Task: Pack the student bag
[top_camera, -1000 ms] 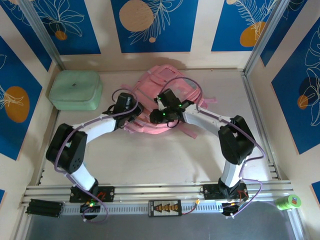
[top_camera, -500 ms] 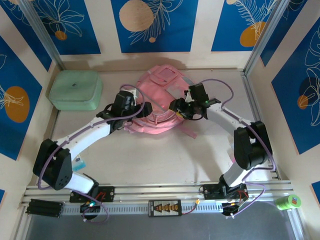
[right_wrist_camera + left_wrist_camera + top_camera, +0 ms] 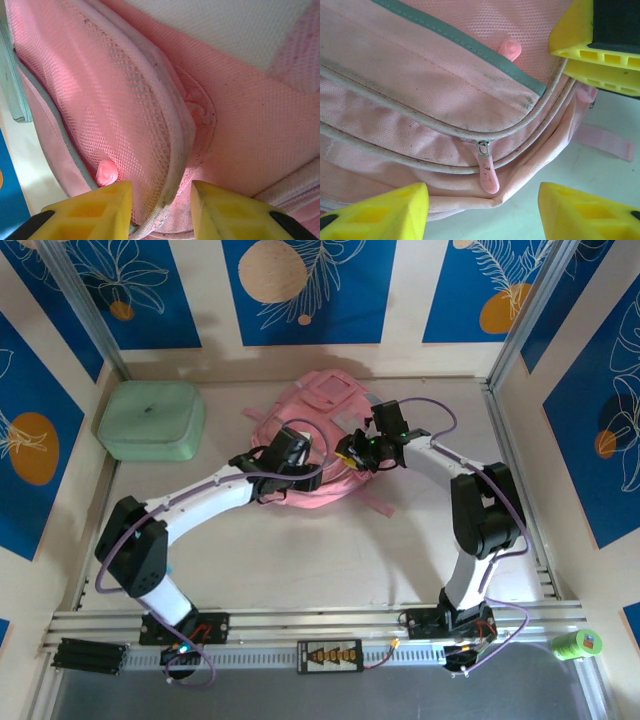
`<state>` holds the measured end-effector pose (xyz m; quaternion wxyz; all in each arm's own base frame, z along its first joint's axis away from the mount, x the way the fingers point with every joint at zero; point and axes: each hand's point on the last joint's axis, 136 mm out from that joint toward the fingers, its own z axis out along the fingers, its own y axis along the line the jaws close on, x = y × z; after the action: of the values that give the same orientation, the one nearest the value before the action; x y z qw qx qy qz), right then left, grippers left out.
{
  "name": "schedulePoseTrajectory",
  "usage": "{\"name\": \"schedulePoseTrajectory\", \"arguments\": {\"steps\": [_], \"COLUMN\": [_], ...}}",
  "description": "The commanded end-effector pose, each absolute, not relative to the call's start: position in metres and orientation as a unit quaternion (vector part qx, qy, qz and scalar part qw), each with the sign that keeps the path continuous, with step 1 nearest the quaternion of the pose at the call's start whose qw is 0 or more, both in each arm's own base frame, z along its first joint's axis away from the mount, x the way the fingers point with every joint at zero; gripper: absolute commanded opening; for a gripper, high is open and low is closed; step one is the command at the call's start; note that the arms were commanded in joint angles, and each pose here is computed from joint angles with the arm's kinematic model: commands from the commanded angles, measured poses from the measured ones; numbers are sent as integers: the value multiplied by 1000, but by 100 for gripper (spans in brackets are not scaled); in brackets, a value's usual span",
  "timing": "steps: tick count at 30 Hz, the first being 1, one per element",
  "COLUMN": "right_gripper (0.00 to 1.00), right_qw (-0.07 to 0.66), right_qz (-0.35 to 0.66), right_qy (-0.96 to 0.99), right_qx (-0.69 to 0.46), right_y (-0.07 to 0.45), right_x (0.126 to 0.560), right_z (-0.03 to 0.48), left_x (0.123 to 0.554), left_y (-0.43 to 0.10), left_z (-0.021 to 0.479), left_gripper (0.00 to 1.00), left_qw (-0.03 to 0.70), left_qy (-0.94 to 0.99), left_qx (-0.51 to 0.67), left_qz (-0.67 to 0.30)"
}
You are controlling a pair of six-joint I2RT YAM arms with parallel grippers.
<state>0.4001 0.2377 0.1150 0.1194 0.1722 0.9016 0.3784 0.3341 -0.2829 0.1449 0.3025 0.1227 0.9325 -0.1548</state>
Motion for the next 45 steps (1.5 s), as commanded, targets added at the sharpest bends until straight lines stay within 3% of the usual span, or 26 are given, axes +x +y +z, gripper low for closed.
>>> {"name": "schedulePoseTrajectory", "arguments": {"steps": [1,8,17,30,39,45], "right_gripper": [30,12,0,0,0,0], "right_qw": [120,123,134,145,146,153], "right_qz": [380,391,415,434,423,403], "right_qy": [901,897,886,875,878,884], "right_qx": [174,165,155,160,171,184], "right_y": [242,245,248,242,231,209], "right_x": [406,407,405,407,407,407], "right_z": [118,125,143,161,154,146], "left_x": [336,337,344,343,348,358], "left_y": [-285,-293,-291,-295,-287,-254], "left_z": [149,136,125,109,121,132], "left_gripper": [56,48,40,28,1,0], "left_qw": [301,278,270,245,271,286], "left_qy": [933,941,949,955,950,950], "left_qx": [138,147,152,169,152,125], "left_qz": [-138,-121,-54,-20,-17,-15]}}
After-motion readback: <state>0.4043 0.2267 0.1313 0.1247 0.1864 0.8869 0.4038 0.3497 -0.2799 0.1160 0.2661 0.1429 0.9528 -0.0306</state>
